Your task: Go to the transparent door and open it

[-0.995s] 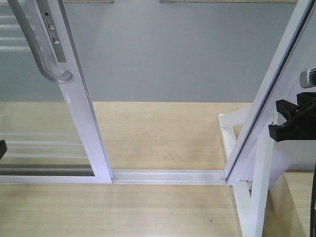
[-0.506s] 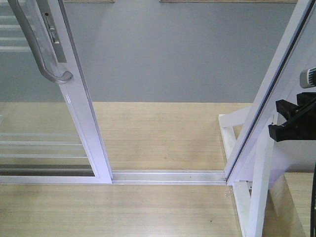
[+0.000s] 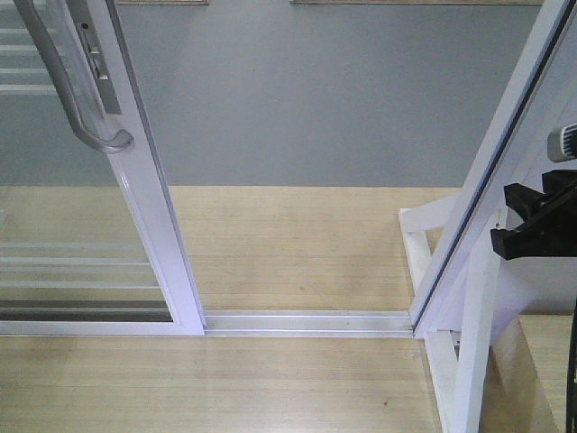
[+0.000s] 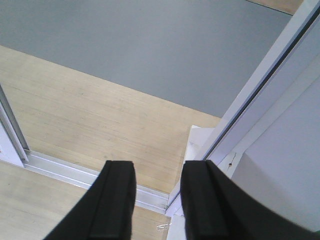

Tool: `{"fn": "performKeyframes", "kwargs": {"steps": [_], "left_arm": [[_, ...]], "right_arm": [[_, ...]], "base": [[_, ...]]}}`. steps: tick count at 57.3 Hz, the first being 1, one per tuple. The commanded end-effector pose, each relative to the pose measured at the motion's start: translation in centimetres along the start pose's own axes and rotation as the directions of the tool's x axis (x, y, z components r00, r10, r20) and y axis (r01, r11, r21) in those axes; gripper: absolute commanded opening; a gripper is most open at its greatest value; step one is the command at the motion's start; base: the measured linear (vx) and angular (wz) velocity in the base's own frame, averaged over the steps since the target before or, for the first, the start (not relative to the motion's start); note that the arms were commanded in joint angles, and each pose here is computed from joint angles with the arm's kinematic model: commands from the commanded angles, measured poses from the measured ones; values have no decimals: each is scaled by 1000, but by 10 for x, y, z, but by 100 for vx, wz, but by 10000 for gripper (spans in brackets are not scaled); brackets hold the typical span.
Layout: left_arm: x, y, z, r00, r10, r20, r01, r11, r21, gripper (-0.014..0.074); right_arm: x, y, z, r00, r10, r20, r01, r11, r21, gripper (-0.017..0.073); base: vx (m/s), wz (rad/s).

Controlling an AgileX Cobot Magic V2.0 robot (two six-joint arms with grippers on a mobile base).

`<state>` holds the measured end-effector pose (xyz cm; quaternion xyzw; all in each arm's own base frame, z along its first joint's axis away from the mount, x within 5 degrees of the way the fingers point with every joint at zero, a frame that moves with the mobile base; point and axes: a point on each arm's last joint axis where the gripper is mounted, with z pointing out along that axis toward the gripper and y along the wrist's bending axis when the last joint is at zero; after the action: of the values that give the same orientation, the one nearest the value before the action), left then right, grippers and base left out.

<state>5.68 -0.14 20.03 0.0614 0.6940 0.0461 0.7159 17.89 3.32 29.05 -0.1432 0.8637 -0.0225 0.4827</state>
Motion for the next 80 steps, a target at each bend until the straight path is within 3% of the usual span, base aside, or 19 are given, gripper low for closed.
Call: {"fn": "performKeyframes", "kwargs": {"steps": [1, 18, 26, 30, 32, 43, 56, 80], "left_arm": [[-2, 1, 0, 998, -17, 67, 18, 1000, -12, -7], [-2, 1, 0, 998, -17, 67, 18, 1000, -12, -7], [-2, 1, 0, 998, -17, 67, 18, 1000, -12, -7], [-2, 1, 0, 998, -17, 67, 18, 1000, -12, -7], [-2, 1, 0, 998, -17, 67, 18, 1000, -12, -7], [-2, 1, 0, 998, -17, 67, 18, 1000, -12, -7], [-2, 1, 0, 998, -17, 67, 18, 1000, -12, -7], [-2, 0, 0, 998, -17, 64, 17, 1000, -12, -7]], "right_arm": [[-15, -2, -6, 995, -15, 102, 15, 1000, 8, 316], [-12, -4, -12, 997, -9, 79, 8, 1000, 19, 273], [-3, -14, -24, 985, 120, 126, -126, 991, 43, 119], [11, -22, -32, 948, 191, 253, -218, 972, 83, 4], [19, -23, -35, 929, 200, 312, -241, 966, 97, -15], [78, -12, -49, 847, 163, 506, -268, 953, 141, -10], [134, 5, -49, 831, 151, 536, -267, 953, 146, -8], [147, 10, -57, 825, 151, 545, -270, 952, 145, -6]], "base": [[0, 0], [0, 0], [0, 0], [0, 0], [0, 0], [0, 0], [0, 0], [0, 0]]}}
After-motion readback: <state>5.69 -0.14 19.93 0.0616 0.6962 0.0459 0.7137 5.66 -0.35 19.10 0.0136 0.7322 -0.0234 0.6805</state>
